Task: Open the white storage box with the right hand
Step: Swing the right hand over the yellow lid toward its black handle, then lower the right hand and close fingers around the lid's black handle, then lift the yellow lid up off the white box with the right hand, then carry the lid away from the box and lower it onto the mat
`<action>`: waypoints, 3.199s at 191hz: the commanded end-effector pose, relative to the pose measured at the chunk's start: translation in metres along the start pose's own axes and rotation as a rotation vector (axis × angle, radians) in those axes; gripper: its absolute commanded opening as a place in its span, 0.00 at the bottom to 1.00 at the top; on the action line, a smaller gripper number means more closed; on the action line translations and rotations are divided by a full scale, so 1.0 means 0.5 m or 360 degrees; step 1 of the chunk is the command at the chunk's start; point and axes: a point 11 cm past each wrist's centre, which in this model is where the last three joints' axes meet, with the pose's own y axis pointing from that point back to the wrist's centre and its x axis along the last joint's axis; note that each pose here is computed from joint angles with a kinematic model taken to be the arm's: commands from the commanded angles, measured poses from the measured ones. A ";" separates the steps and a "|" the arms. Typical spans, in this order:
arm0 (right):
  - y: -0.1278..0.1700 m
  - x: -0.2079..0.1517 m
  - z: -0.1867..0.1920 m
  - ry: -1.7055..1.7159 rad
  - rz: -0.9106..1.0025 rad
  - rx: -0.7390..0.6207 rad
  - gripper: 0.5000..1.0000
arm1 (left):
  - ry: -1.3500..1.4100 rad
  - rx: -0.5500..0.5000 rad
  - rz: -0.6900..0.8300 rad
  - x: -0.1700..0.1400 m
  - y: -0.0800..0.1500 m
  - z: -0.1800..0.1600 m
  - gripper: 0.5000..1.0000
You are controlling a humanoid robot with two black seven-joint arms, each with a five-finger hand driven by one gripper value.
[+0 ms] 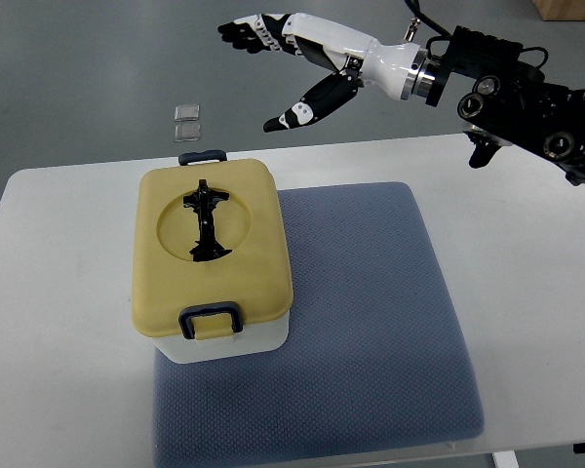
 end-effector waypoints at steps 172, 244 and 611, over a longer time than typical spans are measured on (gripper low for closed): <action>-0.148 -0.190 -0.114 0.1112 -0.1043 0.0090 0.61 | 0.0000 0.0000 0.0000 0.000 0.000 0.000 1.00; -0.149 -0.173 -0.104 0.1151 -0.0980 0.0074 0.39 | -0.0002 0.0001 0.0000 0.000 0.000 0.000 1.00; 0.302 -0.022 0.204 0.0569 0.0105 -0.0607 0.00 | 0.0000 0.0000 0.0000 0.000 0.000 0.000 1.00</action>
